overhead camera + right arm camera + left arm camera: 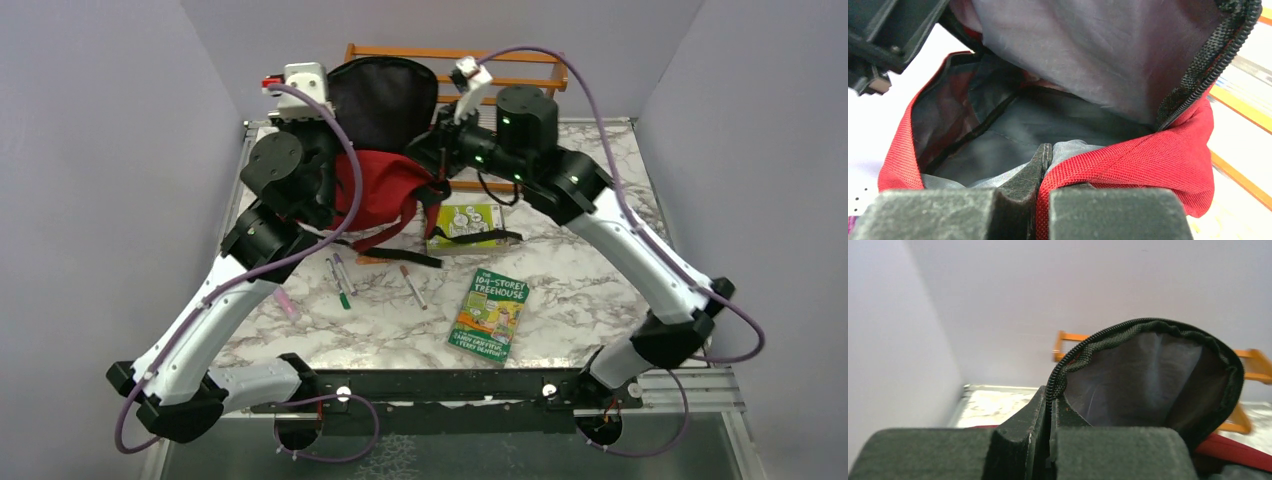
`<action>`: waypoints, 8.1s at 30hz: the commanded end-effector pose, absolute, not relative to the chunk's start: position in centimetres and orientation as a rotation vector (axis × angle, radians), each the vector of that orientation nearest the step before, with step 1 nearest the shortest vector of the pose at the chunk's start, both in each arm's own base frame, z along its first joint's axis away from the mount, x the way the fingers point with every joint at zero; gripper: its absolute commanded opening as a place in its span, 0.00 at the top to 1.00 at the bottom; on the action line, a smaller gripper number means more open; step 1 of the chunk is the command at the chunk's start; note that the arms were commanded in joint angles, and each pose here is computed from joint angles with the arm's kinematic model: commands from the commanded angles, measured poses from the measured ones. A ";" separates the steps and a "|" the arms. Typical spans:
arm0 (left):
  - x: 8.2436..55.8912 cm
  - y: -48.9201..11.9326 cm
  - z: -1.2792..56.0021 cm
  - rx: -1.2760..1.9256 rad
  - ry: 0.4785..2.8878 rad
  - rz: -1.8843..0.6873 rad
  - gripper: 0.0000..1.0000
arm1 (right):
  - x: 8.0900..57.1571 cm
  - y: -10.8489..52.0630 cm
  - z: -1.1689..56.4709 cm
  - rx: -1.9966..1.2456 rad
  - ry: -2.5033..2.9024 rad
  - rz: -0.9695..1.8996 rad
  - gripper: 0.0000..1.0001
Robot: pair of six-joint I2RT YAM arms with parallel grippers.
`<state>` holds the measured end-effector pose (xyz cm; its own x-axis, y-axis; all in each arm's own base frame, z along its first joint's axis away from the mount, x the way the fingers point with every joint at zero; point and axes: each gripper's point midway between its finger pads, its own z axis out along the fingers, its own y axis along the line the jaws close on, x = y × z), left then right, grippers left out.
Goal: Pack the student bag
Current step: Place the student bag at the center of the board.
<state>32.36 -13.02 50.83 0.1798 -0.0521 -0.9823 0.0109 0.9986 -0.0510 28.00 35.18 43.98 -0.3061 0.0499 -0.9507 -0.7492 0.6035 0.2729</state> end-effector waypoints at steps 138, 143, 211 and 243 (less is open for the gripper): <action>23.6 2.8 14.4 -0.948 1.875 0.099 0.83 | 49.5 47.8 13.4 -1.281 1.256 0.820 0.57; 22.8 4.4 14.9 -1.033 1.807 0.169 0.53 | 50.5 46.3 16.1 -1.115 1.279 0.731 0.57; 33.0 -6.0 6.7 0.541 2.439 0.630 0.15 | 30.2 38.8 5.0 -0.518 2.369 1.045 0.52; 35.3 -2.5 12.6 0.102 2.275 0.560 1.00 | 31.0 37.5 11.3 -0.424 2.223 1.016 0.51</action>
<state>34.46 -4.48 10.99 -0.7301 0.4013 -0.5531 0.0517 0.8395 0.5409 30.23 38.25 8.90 -0.7766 -0.0711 -0.6260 -0.5248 0.6229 0.5802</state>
